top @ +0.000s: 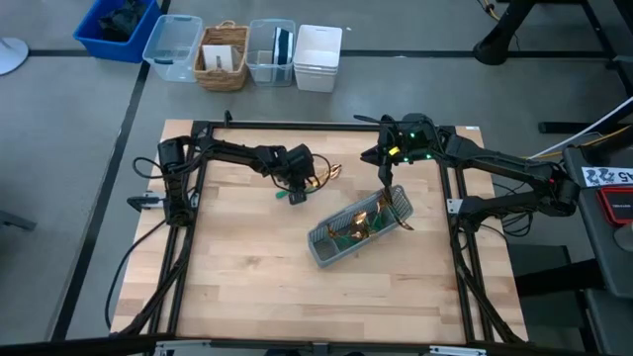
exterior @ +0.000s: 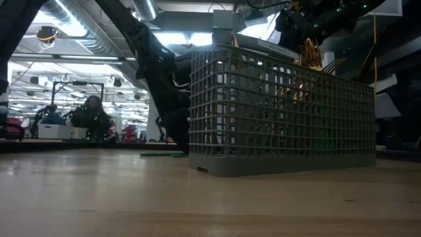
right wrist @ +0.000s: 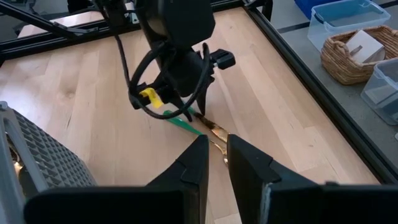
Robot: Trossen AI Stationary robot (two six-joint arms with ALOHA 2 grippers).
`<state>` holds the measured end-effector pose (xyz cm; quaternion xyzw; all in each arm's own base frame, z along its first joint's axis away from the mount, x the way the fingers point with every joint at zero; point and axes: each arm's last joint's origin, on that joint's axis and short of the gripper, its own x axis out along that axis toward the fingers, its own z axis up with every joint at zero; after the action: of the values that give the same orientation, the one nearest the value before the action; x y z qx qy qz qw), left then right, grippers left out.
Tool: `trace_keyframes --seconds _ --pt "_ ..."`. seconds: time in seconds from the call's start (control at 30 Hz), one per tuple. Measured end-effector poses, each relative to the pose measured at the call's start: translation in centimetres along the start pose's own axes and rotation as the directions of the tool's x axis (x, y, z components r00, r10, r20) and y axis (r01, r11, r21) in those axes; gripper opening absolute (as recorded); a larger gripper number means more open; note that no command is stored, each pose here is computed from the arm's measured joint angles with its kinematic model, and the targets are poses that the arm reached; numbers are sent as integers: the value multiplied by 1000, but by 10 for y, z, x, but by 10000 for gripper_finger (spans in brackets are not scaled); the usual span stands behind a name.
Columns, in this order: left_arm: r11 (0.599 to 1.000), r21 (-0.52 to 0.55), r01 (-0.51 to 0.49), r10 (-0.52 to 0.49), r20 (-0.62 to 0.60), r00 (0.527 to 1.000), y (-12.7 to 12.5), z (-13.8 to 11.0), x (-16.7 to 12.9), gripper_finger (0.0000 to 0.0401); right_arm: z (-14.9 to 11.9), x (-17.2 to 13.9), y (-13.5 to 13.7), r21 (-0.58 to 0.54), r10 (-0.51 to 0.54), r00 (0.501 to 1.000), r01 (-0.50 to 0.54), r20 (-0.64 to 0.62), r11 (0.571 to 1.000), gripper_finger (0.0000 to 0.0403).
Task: Sort silverware
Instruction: Put the knife into the gray silverware organizer
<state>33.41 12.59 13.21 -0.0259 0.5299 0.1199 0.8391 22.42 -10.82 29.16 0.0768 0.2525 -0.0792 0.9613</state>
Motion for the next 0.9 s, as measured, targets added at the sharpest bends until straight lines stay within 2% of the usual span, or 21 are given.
trace_keyframes --seconds 0.23,0.6,0.9 --pt "1000 -20 2 -2 -46 999 0 -4 0 101 0 0 0 1 1 1000 -1 -3 1000 62" --pt "999 -35 10 -16 -154 988 -1 -14 -2 16 0 0 0 1 2 1000 -2 -3 1000 62" --pt "998 -57 31 -39 -141 989 2 -14 -8 22 0 0 0 1 2 1000 -2 -3 1000 62"
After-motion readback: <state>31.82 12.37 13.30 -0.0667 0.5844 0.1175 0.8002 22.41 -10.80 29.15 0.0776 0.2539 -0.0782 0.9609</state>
